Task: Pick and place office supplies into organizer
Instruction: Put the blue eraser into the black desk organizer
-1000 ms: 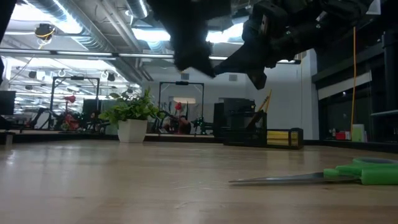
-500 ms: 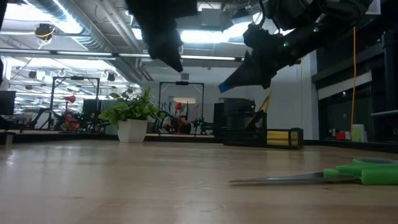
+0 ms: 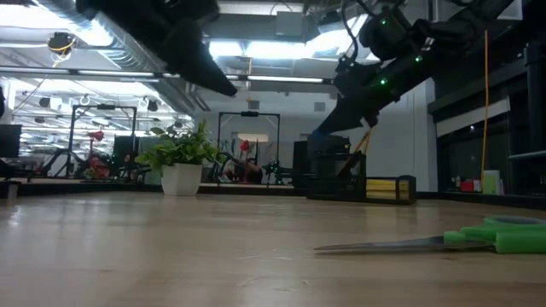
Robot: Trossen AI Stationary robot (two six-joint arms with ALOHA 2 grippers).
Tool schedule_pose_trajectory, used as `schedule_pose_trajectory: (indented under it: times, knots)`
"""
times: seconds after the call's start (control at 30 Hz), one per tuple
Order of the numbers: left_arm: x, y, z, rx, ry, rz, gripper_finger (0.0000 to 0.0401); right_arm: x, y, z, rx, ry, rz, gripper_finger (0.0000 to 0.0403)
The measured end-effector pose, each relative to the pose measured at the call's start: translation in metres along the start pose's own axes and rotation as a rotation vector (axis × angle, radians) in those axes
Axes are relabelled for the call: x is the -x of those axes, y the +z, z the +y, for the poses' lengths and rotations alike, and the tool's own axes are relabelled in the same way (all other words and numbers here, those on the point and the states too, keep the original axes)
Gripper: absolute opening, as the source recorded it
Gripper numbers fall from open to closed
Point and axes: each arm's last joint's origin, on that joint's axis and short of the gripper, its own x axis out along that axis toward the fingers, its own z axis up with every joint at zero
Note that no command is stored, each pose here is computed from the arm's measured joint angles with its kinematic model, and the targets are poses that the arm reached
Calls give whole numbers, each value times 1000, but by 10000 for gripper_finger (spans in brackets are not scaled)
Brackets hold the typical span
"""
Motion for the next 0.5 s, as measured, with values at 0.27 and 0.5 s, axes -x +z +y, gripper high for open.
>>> schedule_pose_trajectory:
  times: [0.27, 0.5]
  knots:
    - [7, -32, 26, 98, -41, -121, 109, -1, 14, -12, -2, -90, 97, 23]
    - [3, -49, 35, 138, -51, -148, 104, -19, 35, -24, 24, -153, 228, 23]
